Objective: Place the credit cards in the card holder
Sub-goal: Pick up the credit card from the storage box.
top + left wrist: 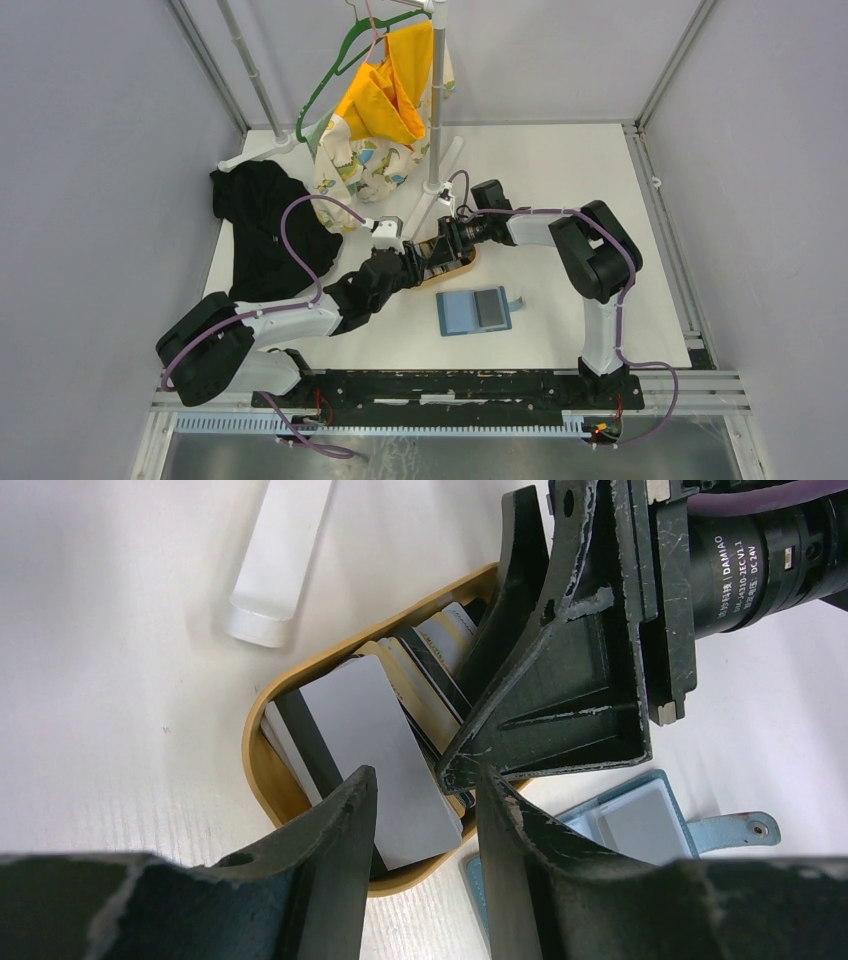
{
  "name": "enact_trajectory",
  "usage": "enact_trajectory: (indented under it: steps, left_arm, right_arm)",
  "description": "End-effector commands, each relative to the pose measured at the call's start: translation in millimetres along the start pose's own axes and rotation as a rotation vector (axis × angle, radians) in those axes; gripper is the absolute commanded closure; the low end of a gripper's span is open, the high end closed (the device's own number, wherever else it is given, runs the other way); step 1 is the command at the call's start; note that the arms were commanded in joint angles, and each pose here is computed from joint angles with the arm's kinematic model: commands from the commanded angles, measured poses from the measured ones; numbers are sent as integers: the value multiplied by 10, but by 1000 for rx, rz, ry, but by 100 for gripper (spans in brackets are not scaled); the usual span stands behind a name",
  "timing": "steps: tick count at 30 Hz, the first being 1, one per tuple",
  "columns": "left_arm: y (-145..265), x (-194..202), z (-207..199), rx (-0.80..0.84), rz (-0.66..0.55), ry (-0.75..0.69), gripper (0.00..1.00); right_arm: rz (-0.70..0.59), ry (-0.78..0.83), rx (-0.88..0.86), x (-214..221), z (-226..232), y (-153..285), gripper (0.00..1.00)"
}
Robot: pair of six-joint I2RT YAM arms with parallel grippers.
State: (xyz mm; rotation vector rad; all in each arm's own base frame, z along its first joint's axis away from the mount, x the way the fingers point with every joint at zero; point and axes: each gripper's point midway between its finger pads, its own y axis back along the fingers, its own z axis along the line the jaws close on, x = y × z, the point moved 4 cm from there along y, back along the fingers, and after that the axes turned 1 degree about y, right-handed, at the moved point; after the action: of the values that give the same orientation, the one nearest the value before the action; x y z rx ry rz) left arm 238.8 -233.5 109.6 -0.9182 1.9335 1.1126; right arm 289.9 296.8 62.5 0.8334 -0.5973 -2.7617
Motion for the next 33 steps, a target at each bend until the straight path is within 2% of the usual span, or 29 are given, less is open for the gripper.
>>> enact_trajectory:
  steps: [1, 20, 23, 29, 33]
  left_arm:
    - [15, -177, -84, 34, -71, 55, 52]
    - [11, -179, -88, 35, -71, 54, 52]
    - [10, -177, -92, 36, -70, 54, 52]
    - [2, -170, -90, 34, -65, 50, 52]
    - [3, -169, -91, 34, -65, 50, 52]
  right_arm:
    - [-24, 45, -73, -118, 194, 30, 50]
    - [-73, 30, -76, -232, 173, 259, 57]
    - [-74, 24, -60, -223, 126, 273, 61]
    - [-68, 9, -20, -203, 18, 290, 64]
    - [-75, 3, 0, -208, -37, 320, 70]
